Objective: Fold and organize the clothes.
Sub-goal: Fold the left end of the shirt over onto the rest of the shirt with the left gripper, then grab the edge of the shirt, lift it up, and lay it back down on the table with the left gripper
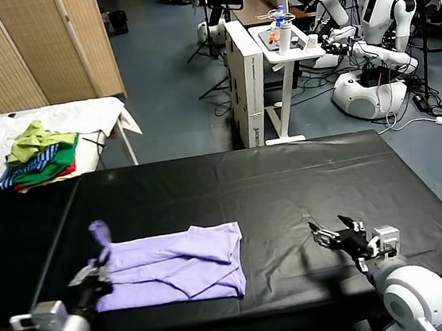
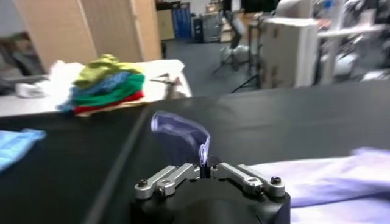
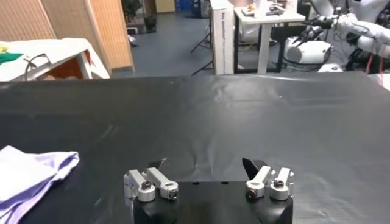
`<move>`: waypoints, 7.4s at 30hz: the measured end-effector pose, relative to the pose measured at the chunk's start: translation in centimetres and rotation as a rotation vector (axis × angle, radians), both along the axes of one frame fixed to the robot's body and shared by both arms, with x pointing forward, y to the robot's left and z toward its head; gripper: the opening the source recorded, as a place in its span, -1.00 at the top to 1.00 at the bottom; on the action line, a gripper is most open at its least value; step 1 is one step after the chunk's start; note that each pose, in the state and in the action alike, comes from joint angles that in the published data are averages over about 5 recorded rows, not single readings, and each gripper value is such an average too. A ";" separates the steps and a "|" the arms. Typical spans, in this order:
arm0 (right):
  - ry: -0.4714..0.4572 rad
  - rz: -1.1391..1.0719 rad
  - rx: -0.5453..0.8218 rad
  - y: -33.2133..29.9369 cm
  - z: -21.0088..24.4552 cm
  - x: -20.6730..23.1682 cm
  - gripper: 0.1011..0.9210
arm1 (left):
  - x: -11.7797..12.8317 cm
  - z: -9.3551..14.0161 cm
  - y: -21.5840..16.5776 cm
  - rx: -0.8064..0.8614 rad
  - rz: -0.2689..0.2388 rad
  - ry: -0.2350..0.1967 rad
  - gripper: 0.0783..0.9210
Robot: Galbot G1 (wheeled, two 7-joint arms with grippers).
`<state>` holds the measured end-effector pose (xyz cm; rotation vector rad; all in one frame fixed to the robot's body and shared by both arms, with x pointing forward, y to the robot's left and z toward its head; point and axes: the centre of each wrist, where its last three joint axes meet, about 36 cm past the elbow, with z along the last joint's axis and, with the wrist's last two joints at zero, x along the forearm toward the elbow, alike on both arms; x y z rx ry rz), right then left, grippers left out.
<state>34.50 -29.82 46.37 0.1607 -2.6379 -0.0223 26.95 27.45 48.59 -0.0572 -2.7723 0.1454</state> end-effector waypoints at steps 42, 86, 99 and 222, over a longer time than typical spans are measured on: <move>0.038 -0.013 -0.035 0.2 -1.4 -1.7 -0.97 | 2.0 -4.7 -11.9 -0.237 -0.211 0.073 0.74; -0.174 0.891 -0.142 9.2 0.9 0.5 -0.97 | 3.2 -4.5 -1.3 0.085 -0.038 -0.079 -0.97; -0.346 1.106 -0.358 11.7 -0.7 0.7 -0.92 | 2.9 -4.7 -0.7 0.100 -0.009 -0.067 -0.97; -0.140 0.289 0.083 2.0 0.3 0.0 -0.97 | 0.4 -10.8 -0.7 -0.156 0.105 -0.036 0.76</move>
